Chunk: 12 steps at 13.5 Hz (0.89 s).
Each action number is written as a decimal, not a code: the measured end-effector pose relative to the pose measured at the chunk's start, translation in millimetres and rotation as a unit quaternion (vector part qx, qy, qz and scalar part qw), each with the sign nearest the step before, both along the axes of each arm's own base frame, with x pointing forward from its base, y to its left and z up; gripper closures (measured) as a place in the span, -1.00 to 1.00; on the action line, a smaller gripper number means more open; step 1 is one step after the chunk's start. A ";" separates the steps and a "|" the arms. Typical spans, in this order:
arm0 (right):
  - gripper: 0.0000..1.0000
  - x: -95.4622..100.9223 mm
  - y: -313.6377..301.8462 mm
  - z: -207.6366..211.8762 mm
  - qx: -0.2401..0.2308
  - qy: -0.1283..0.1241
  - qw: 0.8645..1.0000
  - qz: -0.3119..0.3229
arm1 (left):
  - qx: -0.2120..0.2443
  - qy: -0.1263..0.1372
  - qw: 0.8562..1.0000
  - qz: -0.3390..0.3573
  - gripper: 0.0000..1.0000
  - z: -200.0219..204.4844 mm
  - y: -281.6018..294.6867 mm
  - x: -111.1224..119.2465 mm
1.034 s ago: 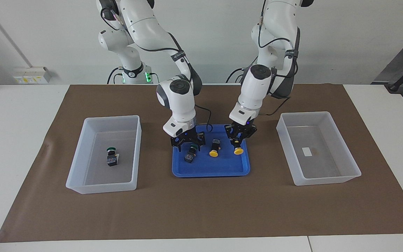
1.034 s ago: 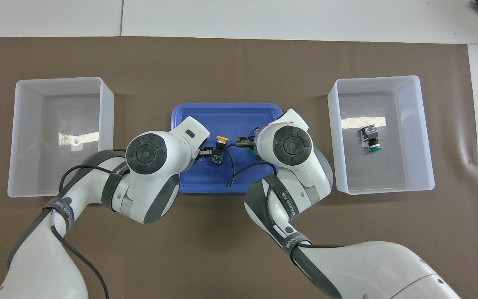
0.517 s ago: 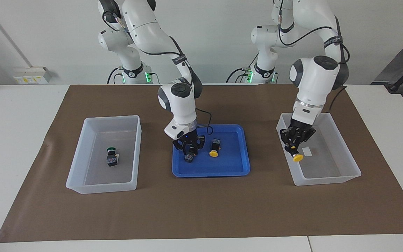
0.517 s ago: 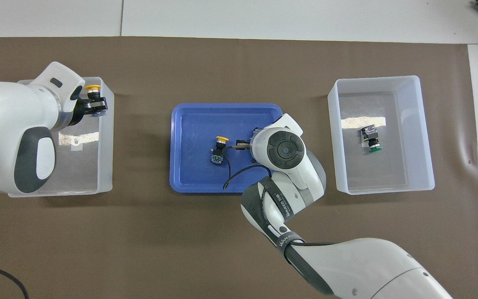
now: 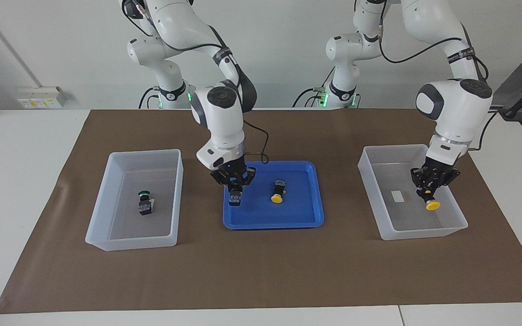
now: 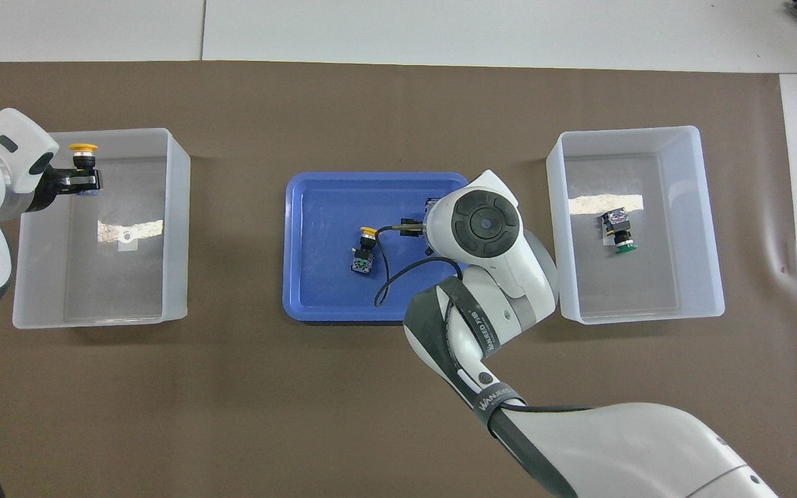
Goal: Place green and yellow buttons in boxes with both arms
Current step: 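Drop the green button in its box while the left gripper releases yellow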
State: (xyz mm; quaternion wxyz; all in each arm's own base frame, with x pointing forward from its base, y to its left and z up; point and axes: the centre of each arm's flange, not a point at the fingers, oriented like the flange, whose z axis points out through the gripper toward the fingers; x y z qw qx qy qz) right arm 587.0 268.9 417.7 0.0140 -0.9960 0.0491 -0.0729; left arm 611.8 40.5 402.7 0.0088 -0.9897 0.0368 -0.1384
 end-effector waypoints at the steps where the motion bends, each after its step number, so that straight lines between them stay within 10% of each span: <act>1: 0.34 -0.8 -23.7 23.6 -0.006 0.007 1.000 0.011 | 0.000 0.004 1.000 -0.005 0.35 -15.0 -1.8 1.4; 5: 0.34 8.1 -162.5 63.4 -0.027 0.024 0.997 0.072 | -0.002 0.010 1.000 -0.015 0.35 -60.6 -12.8 8.6; 9: 0.34 11.3 -264.0 -1.2 -0.043 0.020 0.990 0.131 | -0.002 -0.011 1.000 -0.029 0.33 -71.7 -29.2 17.0; 12: 0.34 10.0 -295.5 -42.2 -0.050 0.013 0.987 0.151 | -0.001 -0.032 0.999 -0.033 -0.18 -53.1 -34.7 26.9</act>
